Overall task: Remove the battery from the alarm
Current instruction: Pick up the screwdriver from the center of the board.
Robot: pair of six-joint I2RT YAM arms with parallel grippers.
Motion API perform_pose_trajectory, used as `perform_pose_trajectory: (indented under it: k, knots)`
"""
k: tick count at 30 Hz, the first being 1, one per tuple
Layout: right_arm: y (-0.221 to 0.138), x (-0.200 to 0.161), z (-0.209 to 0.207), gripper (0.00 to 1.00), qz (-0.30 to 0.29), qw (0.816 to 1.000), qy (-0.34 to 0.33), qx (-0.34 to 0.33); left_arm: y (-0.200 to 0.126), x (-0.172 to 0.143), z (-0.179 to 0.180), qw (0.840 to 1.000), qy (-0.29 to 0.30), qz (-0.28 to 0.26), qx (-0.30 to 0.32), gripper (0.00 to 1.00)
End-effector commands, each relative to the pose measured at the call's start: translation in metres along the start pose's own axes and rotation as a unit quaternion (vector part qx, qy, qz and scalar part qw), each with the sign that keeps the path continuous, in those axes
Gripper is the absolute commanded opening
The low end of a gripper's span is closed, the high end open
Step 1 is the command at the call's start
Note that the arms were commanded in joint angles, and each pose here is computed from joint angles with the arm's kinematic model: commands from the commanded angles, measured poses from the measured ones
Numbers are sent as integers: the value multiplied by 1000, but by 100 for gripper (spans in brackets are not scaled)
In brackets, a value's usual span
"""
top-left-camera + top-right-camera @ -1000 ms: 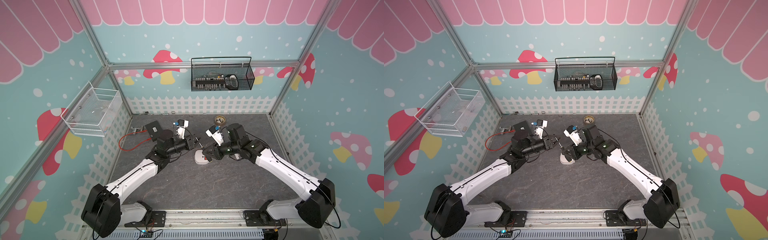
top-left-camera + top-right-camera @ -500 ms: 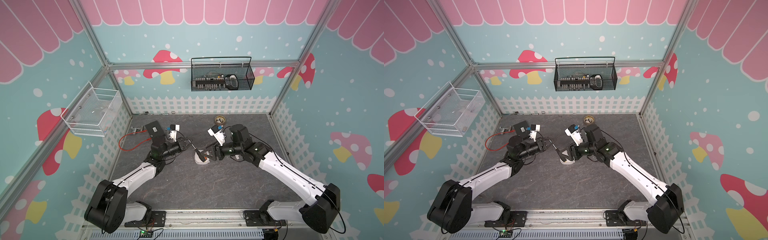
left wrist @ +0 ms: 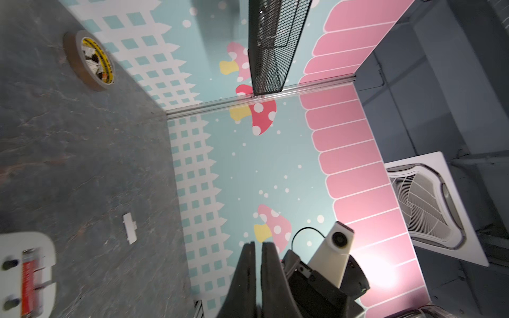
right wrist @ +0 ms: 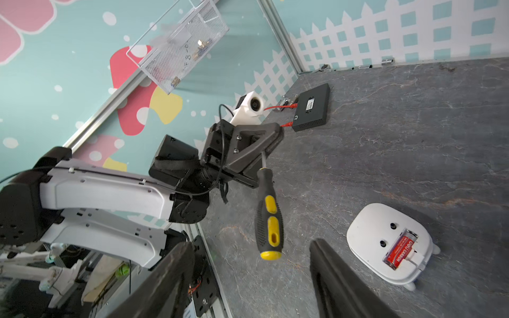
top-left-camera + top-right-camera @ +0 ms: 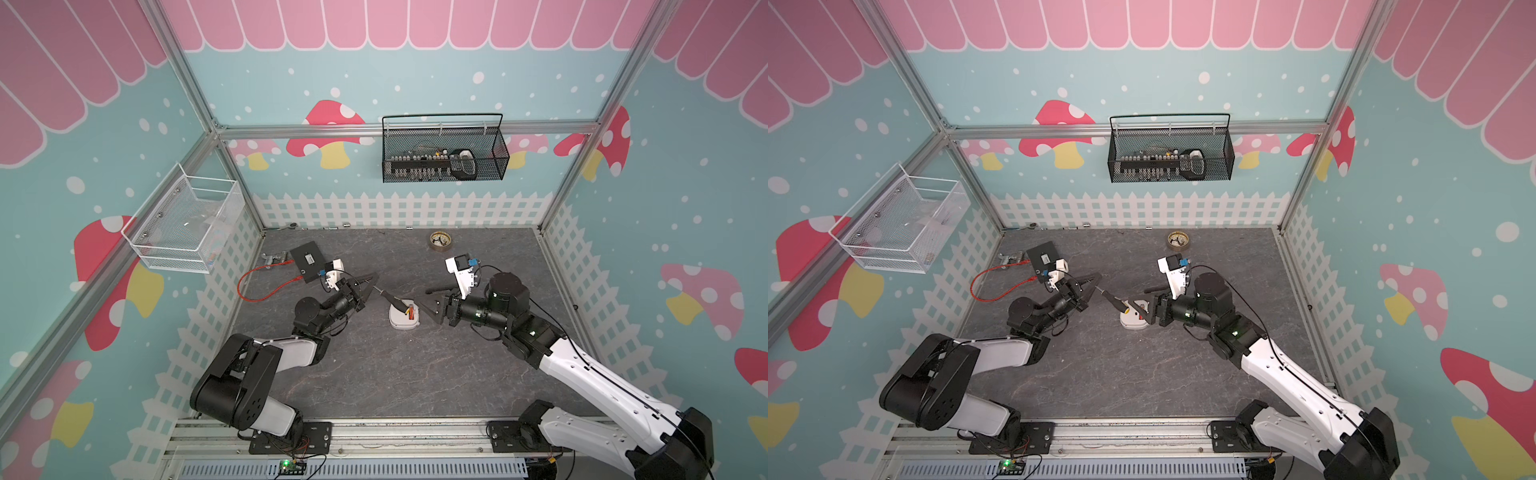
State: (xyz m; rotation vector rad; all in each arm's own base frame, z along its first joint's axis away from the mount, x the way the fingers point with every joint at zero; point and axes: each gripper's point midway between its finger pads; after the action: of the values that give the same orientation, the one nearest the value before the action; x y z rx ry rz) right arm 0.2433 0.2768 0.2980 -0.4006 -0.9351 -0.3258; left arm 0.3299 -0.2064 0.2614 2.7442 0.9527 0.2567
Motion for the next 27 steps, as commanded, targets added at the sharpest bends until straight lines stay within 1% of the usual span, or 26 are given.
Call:
perform_pose_trajectory:
  k: [1, 6, 10, 18, 26, 27]
  knots:
    - [7, 19, -1, 71, -54, 998, 39, 13, 1, 2, -36, 998, 11, -16, -62, 0]
    - [27, 16, -1, 69, -55, 994, 82, 54, 3, 1, -35, 998, 20, -24, -60, 0]
    - [40, 11, -4, 68, -42, 991, 105, 66, 4, 0, -35, 998, 25, -26, -58, 0]
    - [49, 7, 7, 66, -43, 985, 132, 103, 5, 7, -34, 997, 47, -51, -43, 0]
    - [64, -6, 5, 65, -30, 983, 151, 101, 6, 9, -36, 996, 54, -62, -44, 0]
    - [64, -5, 6, 65, -31, 981, 162, 103, 7, 8, -36, 996, 54, -60, -44, 0]
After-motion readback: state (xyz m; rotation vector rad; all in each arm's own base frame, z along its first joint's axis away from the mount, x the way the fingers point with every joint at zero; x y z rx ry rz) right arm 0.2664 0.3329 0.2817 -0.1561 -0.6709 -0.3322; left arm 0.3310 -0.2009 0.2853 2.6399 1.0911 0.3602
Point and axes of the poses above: each gripper's point midway between its finger pads, its own y axis out along the fingers, its own z axis along the line the jaws close on, x = y × z, and after that the axes turned 5 degrees about -y, right-handed
